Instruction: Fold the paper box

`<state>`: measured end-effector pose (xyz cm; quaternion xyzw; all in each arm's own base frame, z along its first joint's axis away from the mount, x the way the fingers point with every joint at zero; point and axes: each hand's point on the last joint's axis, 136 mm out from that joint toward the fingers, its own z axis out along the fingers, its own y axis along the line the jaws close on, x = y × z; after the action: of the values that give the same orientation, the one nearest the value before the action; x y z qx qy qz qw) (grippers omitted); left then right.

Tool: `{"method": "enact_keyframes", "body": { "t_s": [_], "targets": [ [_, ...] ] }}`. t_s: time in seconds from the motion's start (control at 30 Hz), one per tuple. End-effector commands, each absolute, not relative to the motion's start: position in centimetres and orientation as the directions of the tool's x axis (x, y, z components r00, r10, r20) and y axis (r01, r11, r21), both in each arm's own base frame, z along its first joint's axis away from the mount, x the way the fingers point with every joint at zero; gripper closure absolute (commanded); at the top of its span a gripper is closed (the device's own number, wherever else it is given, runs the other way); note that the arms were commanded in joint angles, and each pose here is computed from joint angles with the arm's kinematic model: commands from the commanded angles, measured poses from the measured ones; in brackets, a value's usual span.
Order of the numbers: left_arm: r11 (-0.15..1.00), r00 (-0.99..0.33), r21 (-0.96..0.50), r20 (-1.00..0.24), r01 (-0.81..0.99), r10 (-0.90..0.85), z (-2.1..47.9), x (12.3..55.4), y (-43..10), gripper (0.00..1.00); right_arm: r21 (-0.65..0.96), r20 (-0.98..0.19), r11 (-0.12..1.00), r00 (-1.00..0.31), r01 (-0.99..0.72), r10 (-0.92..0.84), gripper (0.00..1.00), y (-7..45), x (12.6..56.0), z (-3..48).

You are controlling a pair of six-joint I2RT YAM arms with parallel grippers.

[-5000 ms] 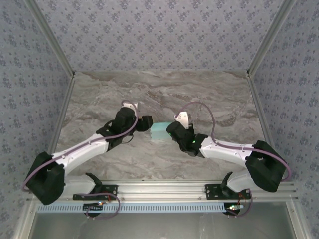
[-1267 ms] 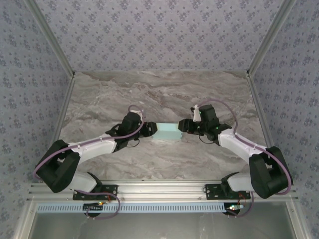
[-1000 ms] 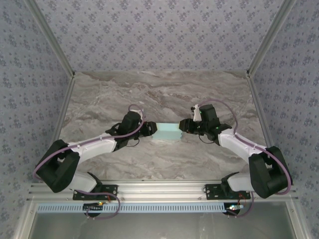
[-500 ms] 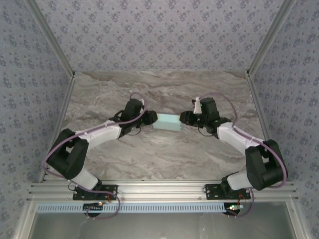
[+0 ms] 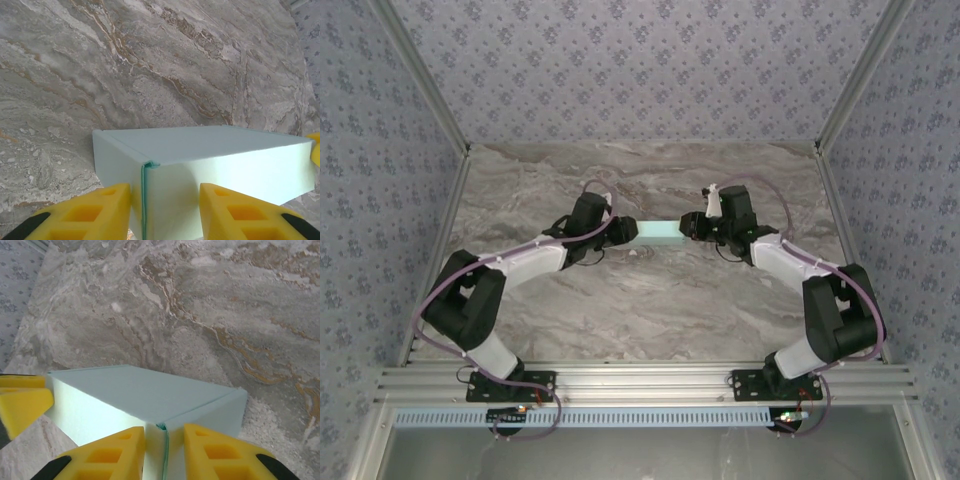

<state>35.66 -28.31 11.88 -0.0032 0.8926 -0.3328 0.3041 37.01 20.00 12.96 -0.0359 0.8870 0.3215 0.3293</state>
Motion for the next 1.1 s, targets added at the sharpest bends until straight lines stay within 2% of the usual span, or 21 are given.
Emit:
{"method": "enact_keyframes", "body": {
  "t_s": [0.0, 0.43, 0.6, 0.73, 0.87, 0.93, 1.07],
  "targets": [
    [0.747, -0.837, -0.616, -0.526, 0.251, -0.153, 11.4, 33.5, -29.5, 0.58, 0.517, -0.612, 0.791, -0.788, -0.326, 0.075, 0.72, 20.6, 35.1, 11.8],
    [0.797, -0.867, -0.566, -0.485, 0.212, -0.113, 7.2, 31.0, -28.7, 0.55, 0.413, -0.535, 0.866, -0.845, -0.283, -0.021, 0.70, 19.9, 31.2, 6.1],
    [0.825, -0.864, -0.524, -0.494, 0.210, -0.093, 6.9, 30.8, -27.9, 0.45, 0.359, -0.523, 0.893, -0.851, -0.271, -0.047, 0.58, 19.1, 31.0, 6.0],
    [0.842, -0.845, -0.486, -0.530, 0.232, -0.073, 8.1, 30.8, -27.1, 0.38, 0.306, -0.554, 0.909, -0.829, -0.282, -0.071, 0.51, 18.4, 31.2, 7.8],
    [0.859, -0.798, -0.440, -0.599, 0.261, -0.064, 10.3, 31.1, -26.0, 0.35, 0.238, -0.613, 0.925, -0.784, -0.297, -0.095, 0.48, 17.3, 31.4, 11.0],
    [0.872, -0.760, -0.400, -0.648, 0.283, -0.051, 11.9, 31.3, -25.2, 0.33, 0.182, -0.647, 0.935, -0.753, -0.304, -0.119, 0.43, 16.6, 31.5, 12.9],
    [0.904, -0.660, -0.293, -0.751, 0.313, -0.015, 15.1, 31.7, -23.0, 0.32, 0.066, -0.727, 0.959, -0.671, -0.276, -0.143, 0.40, 14.7, 31.9, 17.2]
  ]
}}
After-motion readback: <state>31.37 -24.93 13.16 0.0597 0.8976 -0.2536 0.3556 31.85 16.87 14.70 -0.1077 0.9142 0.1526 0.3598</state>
